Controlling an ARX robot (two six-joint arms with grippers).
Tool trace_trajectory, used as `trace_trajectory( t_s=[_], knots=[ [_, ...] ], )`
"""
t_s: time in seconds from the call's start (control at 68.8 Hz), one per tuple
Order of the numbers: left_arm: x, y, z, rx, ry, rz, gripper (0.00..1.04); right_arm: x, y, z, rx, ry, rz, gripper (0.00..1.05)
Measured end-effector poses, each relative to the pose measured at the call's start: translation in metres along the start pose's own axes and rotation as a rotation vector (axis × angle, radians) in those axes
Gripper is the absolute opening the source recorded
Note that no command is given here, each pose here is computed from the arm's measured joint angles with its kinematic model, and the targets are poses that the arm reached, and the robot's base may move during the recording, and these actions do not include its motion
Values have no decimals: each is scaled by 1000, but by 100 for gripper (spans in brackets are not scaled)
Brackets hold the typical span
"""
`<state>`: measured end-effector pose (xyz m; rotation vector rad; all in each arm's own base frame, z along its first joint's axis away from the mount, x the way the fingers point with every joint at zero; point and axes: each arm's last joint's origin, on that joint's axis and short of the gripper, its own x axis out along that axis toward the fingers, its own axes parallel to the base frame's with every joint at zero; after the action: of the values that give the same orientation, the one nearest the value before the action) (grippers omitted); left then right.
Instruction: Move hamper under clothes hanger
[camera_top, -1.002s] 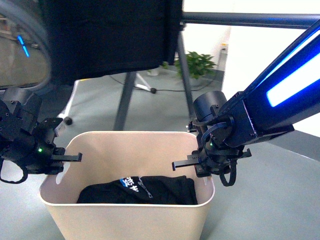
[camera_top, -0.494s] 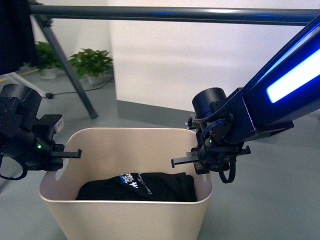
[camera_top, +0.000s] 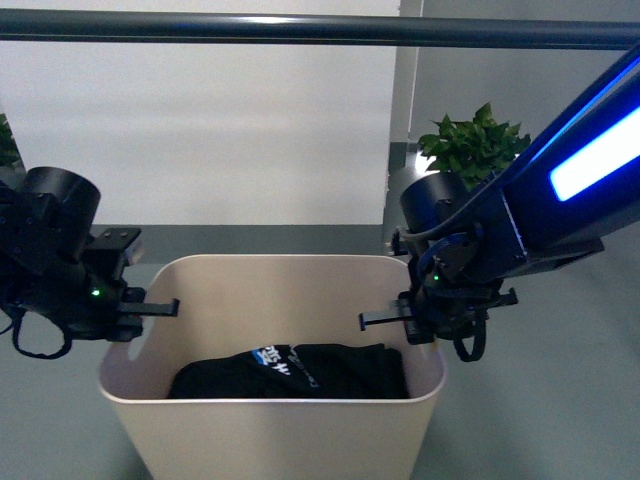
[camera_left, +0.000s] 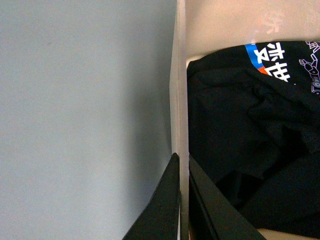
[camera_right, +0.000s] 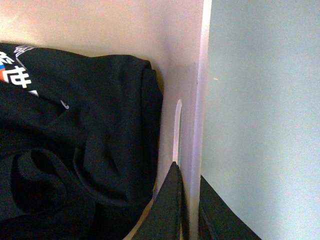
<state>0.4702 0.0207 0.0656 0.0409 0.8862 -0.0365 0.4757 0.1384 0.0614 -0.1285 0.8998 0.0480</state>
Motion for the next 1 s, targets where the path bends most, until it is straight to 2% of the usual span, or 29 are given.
trace_trajectory(
  t_s=[0.174,0.407,0.494,0.784,1.002],
  knots=[
    [0,-13,1,18,-2,-34,4,2,-12,1,15,0,-33,3],
    [-1,14,-1,-25,1,35,4,-3,16,-2,-27,-1,36,3],
    [-1,16,-1,-28,2,39,4,-4,19,-2,-32,-2,42,3],
    [-1,5,0,-12,0,9,4,-1,5,0,-11,-1,9,3],
    [-1,5,0,-11,0,12,4,-1,5,0,-11,-1,11,3]
  ],
)
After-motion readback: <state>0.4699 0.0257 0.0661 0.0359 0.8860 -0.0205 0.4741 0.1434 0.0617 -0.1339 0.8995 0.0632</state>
